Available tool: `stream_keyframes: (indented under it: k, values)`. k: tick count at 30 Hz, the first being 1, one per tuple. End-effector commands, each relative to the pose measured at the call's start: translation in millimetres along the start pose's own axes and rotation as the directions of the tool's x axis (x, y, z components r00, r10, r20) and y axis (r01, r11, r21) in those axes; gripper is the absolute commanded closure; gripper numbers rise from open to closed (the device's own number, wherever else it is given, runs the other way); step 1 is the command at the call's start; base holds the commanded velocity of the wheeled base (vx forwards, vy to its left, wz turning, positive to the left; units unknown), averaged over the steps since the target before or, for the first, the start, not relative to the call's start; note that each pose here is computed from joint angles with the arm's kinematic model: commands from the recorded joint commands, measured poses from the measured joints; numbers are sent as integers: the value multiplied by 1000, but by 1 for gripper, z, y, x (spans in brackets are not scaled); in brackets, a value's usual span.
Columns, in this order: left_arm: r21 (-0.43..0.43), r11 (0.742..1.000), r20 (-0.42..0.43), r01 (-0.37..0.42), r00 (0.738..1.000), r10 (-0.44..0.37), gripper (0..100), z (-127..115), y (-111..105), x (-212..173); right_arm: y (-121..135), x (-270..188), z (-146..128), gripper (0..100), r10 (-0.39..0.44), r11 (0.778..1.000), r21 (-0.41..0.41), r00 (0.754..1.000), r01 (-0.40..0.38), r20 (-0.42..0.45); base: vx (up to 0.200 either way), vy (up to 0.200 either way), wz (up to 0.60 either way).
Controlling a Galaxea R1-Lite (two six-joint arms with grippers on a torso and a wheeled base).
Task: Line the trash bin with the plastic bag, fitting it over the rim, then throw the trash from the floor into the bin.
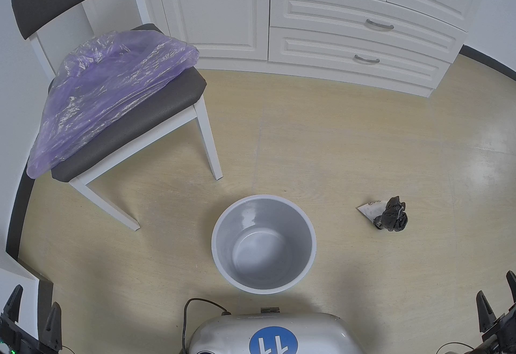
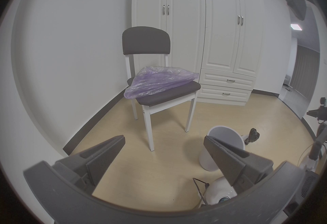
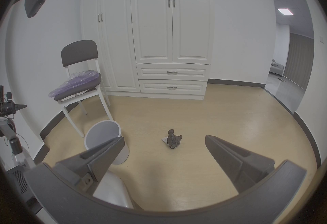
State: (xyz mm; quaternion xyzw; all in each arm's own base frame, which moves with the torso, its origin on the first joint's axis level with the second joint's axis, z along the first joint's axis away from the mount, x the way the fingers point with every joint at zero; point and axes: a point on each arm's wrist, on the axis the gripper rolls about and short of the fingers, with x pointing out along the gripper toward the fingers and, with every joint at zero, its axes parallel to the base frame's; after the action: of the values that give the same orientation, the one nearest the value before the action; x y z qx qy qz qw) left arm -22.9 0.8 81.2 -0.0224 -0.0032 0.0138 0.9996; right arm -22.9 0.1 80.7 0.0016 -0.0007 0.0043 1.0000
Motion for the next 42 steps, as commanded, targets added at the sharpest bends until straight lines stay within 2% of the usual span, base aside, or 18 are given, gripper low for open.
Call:
stream_keyframes:
  k: [1,23,27,30,34,38,39,40,41,42]
  values:
    - [-3,1000,-1,-2,1000,2,0,-5,0,0,0,0,-5,0,1,1000,1,1000,-1,-1,0,0,0]
    - [-3,1000,-1,-5,1000,5,0,-5,0,0,0,0,-5,0,-2,1000,11,1000,2,-3,0,0,0]
    - [17,1000,-3,2,1000,-1,0,-5,0,0,0,0,-5,0,2,1000,-20,1000,-2,-3,0,0,0]
    - [81,995,0,49,999,-49,0,-5,-1,0,0,0,-5,0,8,999,-52,1000,-9,-3,0,0,0]
    - [84,995,0,51,999,-51,0,-5,-1,0,0,0,-5,0,18,997,-71,1000,-18,-2,0,0,0]
    - [65,997,-5,45,999,-44,0,-5,-1,0,0,0,-5,0,18,998,-55,1000,-17,5,0,0,0]
    - [-4,1000,1,15,1000,-15,0,-5,0,0,0,0,-3,0,1,1000,-11,1000,-1,18,0,0,0]
    - [-40,999,4,-12,1000,12,0,-5,0,0,0,-2,7,0,-13,998,58,997,8,75,0,0,0]
    - [-40,999,4,-12,1000,12,0,-5,0,0,0,-2,7,0,-13,998,58,997,8,75,0,0,0]
    - [-37,999,6,-19,1000,20,0,-5,1,0,0,-16,46,0,-15,977,210,967,-40,255,0,0,0]
